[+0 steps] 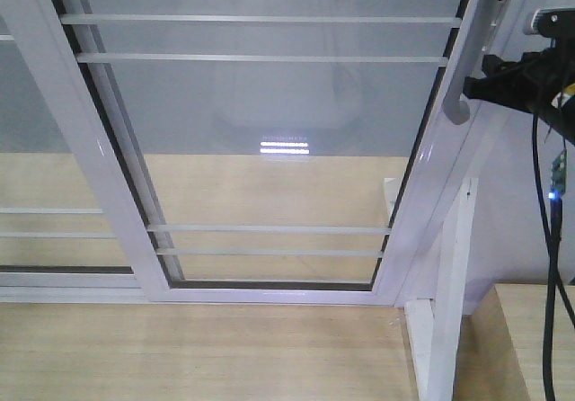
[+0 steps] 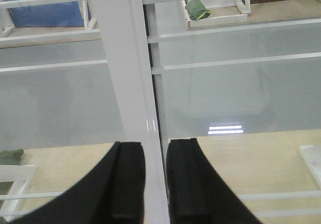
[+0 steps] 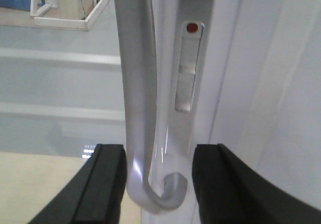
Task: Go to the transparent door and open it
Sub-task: 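Reach the right gripper to the silver door handle and grasp it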
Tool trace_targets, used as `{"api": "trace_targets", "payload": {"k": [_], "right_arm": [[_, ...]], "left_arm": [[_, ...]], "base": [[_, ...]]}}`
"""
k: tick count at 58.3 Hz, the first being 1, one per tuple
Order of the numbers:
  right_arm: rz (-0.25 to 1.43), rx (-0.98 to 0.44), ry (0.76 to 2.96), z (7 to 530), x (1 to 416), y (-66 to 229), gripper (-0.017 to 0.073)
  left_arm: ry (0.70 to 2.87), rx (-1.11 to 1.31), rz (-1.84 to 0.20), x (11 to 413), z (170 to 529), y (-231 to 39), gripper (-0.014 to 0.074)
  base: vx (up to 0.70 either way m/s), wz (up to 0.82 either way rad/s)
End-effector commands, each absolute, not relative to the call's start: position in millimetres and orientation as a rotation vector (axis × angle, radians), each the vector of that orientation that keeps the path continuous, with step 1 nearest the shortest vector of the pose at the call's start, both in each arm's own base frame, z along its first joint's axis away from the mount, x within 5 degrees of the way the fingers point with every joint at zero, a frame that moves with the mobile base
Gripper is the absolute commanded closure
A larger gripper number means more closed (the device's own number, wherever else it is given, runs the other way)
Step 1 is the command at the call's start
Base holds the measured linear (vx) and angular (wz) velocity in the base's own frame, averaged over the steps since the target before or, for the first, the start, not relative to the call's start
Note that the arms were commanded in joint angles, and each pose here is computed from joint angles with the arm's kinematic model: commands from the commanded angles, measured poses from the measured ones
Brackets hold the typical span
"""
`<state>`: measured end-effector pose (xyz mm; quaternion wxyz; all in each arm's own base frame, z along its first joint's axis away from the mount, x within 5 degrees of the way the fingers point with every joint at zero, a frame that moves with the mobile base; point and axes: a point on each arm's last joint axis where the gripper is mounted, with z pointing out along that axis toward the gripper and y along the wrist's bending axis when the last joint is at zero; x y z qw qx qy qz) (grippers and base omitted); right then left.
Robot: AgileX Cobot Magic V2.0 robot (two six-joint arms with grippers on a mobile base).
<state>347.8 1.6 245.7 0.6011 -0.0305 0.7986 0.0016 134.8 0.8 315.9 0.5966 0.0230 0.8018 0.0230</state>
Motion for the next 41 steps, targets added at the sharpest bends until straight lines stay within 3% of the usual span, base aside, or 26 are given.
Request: {"api": "trace_targets", "payload": {"k": [1,18,29,41], "right_arm": [[0.031,-0.073,1.693,280.9,365.0,3.6,0.0162],[0.086,-0.153,1.662,292.5,399.7,11.2,0.0162],[0.113,-0.124,1.655,291.2,421.3,11.1,0.0165],[0.147,-0.127,1.638,293.3,424.6,17.9,0.0223]], "left_arm": [[1.756,0.044,0.047,138.0,333.6,0.6,0.0301],[1.756,0.044,0.047,138.0,333.6,0.6,0.0301],[1.757,0.044,0.047,138.0,333.5,0.6,0.0301],[1.757,0.044,0.047,138.0,333.5,0.6,0.0301]], "base": [[0.0,0.0],[0.0,0.0],[0.0,0.0],[0.0,0.0]]}}
